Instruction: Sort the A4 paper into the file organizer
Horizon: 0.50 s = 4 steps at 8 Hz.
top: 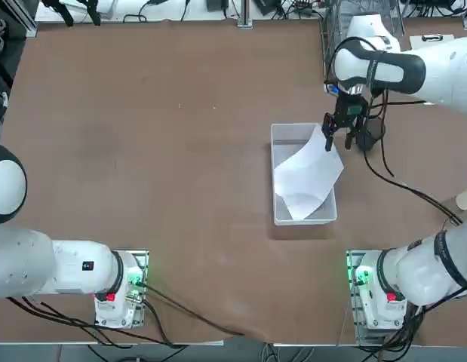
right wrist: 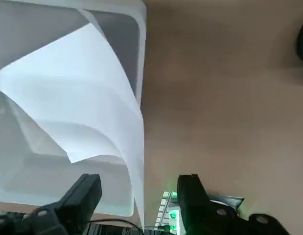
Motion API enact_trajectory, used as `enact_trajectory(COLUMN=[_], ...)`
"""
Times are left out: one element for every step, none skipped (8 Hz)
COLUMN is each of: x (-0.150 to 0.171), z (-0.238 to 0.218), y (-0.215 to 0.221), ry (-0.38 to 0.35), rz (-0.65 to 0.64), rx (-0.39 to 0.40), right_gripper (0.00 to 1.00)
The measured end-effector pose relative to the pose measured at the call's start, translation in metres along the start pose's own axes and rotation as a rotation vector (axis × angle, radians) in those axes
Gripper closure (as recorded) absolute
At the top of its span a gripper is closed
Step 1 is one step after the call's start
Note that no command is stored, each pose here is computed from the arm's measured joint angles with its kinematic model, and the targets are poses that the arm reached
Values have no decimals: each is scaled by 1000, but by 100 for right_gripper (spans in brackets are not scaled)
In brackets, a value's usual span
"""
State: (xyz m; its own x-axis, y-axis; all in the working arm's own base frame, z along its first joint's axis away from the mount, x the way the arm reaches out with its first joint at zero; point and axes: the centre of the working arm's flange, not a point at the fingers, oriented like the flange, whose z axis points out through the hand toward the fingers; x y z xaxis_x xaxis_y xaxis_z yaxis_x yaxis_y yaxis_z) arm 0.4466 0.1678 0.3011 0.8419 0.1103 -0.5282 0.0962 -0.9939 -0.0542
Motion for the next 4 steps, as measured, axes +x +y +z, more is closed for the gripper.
enact_trajectory(x=[4, 8, 11, 13], z=[7, 15, 21, 24], y=[1, 2, 2, 2], ry=[-16, -33, -46, -52], rz=[4, 7, 8, 10], rx=[-3, -6, -9, -10], right_gripper=[7, 11, 16, 19])
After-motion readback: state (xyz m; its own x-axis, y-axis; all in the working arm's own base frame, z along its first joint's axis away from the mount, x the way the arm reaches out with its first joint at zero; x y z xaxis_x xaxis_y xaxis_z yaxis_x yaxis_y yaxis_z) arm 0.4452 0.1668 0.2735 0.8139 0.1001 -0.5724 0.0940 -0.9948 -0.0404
